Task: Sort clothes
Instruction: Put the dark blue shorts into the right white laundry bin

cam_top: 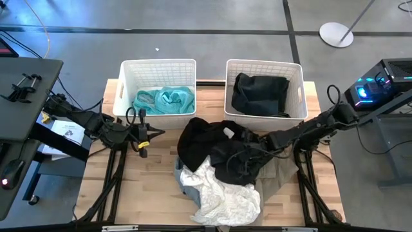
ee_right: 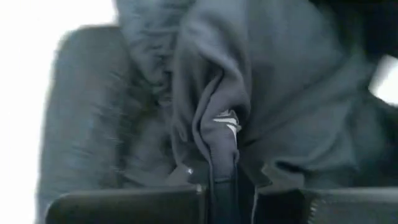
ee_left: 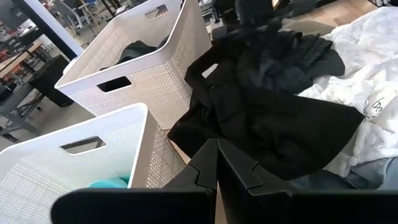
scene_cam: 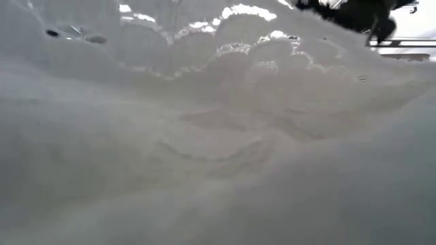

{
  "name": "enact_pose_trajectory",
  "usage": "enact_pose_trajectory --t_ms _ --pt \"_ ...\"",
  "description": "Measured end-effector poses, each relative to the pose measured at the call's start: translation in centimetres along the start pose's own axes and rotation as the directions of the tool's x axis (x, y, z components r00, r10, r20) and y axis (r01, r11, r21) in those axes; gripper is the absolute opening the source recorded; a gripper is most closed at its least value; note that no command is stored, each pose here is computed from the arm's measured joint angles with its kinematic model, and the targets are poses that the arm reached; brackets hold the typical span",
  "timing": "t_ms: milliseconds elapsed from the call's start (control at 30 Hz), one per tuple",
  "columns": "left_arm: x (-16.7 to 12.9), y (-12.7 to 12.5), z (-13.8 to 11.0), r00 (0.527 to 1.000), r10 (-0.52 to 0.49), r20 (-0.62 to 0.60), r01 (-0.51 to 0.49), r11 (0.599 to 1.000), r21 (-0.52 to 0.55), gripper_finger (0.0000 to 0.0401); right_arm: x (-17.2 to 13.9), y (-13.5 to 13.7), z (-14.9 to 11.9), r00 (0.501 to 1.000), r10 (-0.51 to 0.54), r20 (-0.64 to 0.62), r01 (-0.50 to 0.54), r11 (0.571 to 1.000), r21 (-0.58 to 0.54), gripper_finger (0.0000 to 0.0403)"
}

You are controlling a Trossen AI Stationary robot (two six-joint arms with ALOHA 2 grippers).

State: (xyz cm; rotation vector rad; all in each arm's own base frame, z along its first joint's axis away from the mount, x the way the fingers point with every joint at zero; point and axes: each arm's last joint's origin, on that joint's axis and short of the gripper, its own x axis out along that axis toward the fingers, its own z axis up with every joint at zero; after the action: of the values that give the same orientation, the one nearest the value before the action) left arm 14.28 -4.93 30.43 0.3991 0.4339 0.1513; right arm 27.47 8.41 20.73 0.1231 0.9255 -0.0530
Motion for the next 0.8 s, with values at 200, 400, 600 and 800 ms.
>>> enact_pose_trajectory --t_ms 200,400,600,800 --pt "0.0 0.0 0.0 1.0 -0.001 -0.001 0.001 1.0 -0.009 0.0 -6.0 3.0 5.7 0.96 0.138 0.242 -0.099 0.981 -0.164 0.0011" --pt "0.0 0.0 0.0 1.0 -0.001 -0.003 0.001 1.0 -0.007 0.0 -15.9 5.6 11.3 0.793 -0.006 0.61 0.243 0.92 -0.306 0.001" --pt "0.0 0.0 0.0 1.0 -0.002 -0.003 0.002 1.0 -0.007 0.0 -24.9 4.9 15.6 0.465 -0.223 0.857 0.627 0.767 -0.14 0.0005" --pt "0.0 0.0 0.0 1.0 -0.002 -0.003 0.002 1.0 -0.007 0.0 -30.1 1.5 17.9 0.264 -0.389 0.883 0.789 0.613 0.034 0.0006"
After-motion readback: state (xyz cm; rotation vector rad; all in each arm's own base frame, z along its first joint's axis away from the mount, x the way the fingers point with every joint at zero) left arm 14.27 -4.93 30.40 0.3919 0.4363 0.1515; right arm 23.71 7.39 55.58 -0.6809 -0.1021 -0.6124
